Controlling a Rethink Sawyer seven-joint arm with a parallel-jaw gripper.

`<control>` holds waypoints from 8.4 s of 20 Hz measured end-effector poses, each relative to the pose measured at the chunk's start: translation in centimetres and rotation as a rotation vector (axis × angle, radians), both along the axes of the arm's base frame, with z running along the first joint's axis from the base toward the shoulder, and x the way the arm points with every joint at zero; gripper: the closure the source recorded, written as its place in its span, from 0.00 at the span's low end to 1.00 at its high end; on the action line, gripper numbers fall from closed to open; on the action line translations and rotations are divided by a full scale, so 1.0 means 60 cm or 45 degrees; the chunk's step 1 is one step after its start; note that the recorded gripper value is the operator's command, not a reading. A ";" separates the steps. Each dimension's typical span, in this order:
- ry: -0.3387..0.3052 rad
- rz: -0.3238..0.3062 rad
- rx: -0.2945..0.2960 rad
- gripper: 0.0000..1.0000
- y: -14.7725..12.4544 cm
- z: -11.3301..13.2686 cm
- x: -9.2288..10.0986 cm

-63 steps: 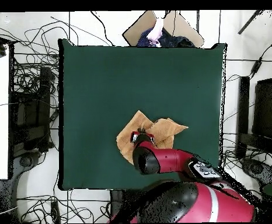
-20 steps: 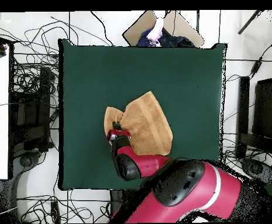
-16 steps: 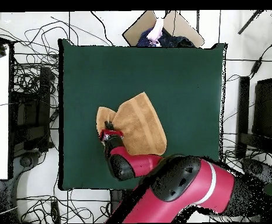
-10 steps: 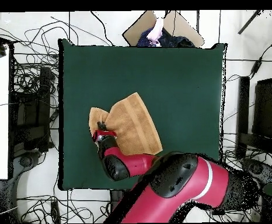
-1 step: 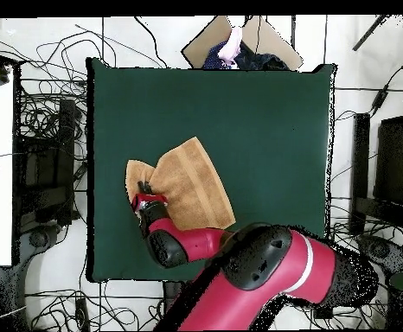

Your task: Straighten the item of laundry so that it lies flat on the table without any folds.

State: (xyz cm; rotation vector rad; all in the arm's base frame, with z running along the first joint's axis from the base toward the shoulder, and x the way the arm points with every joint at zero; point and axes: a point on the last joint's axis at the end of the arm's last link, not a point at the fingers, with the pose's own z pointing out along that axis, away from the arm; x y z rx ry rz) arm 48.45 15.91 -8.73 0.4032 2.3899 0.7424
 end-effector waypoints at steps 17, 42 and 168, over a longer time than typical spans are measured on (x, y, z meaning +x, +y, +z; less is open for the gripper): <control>0.059 -0.005 -0.011 0.00 0.016 0.014 -0.003; 0.429 0.180 0.033 0.00 0.048 0.067 -0.155; 0.971 -0.307 -0.446 0.00 0.032 0.065 -0.214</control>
